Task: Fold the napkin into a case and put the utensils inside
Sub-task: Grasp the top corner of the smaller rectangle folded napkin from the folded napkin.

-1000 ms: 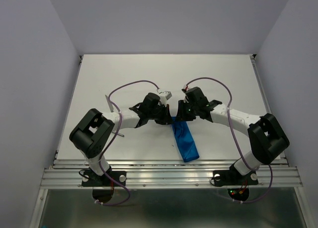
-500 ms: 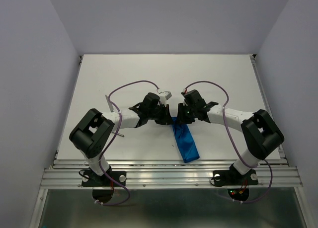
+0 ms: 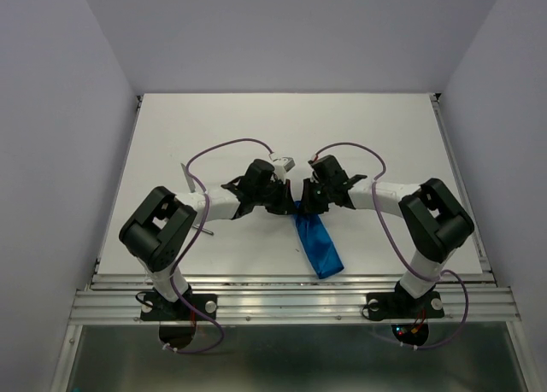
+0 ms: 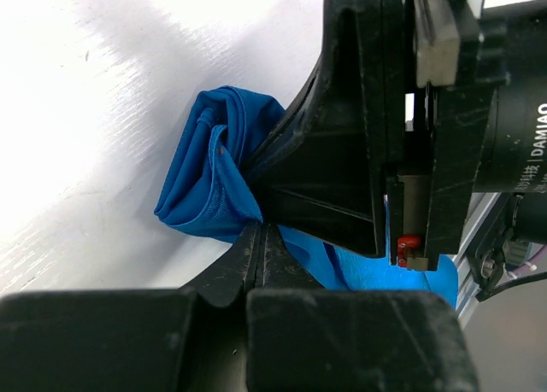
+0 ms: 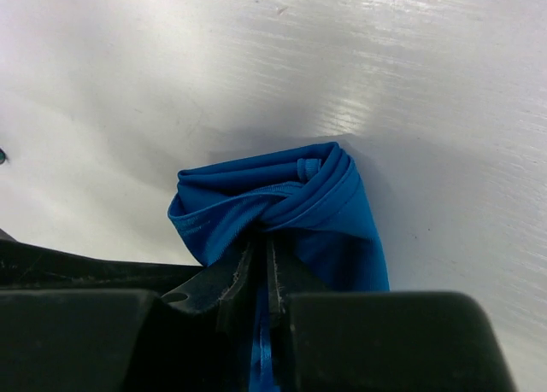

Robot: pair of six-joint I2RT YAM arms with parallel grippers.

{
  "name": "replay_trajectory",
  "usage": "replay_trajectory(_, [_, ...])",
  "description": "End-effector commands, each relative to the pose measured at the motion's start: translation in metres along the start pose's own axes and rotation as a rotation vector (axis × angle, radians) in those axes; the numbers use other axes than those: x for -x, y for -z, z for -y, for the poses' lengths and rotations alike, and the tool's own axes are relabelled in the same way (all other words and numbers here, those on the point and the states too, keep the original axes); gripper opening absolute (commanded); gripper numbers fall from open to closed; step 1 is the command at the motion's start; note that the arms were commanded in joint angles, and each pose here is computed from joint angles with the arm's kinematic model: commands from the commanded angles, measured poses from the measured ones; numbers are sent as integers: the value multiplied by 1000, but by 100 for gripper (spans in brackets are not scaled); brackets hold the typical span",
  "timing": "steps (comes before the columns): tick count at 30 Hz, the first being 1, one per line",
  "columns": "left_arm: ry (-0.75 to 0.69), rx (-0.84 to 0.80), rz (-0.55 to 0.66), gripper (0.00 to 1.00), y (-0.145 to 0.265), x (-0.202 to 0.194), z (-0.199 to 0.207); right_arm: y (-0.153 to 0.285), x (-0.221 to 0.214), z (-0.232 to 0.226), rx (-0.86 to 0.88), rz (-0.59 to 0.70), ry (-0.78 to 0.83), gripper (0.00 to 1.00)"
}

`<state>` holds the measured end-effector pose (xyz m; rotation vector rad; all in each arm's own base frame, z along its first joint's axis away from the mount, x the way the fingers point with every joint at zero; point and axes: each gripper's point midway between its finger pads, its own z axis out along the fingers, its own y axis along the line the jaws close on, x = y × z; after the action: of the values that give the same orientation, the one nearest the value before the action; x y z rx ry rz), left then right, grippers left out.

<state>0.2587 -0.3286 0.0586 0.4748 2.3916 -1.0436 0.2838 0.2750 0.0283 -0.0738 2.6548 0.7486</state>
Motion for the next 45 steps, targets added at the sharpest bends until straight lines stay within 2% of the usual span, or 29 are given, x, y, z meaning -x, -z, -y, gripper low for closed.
replay_trajectory(1, [-34, -70, 55, 0, 9, 20, 21, -12, 11, 7, -47, 34, -37, 14])
replay_trajectory(7, [-30, -76, 43, 0, 8, 16, 20, -3, 16, -1, -8, 76, -30, 18])
replay_trajectory(14, [-16, -62, 53, 0, 6, 18, 16, 30, 28, -30, 96, 128, 6, 32])
replay_trajectory(20, [-19, -63, 53, 0, 7, 18, 15, 62, 33, -36, 95, 175, 28, 36])
replay_trajectory(22, [-19, -63, 50, 0, 6, 18, 14, 65, 30, -30, 66, 176, 15, 34])
replay_trajectory(26, [-19, -66, 52, 0, 7, 19, 15, 66, 26, -12, -4, 205, -17, 20])
replay_trajectory(29, [-19, -65, 55, 0, 7, 20, 14, 60, 14, -2, -25, 180, -46, 15])
replay_trajectory(34, [-19, -62, 52, 0, 7, 20, 13, 51, 4, 2, -9, 165, -77, 11])
replay_trajectory(45, [-15, -67, 54, 0, 8, 21, 14, 23, -12, -11, 93, 64, -45, 11])
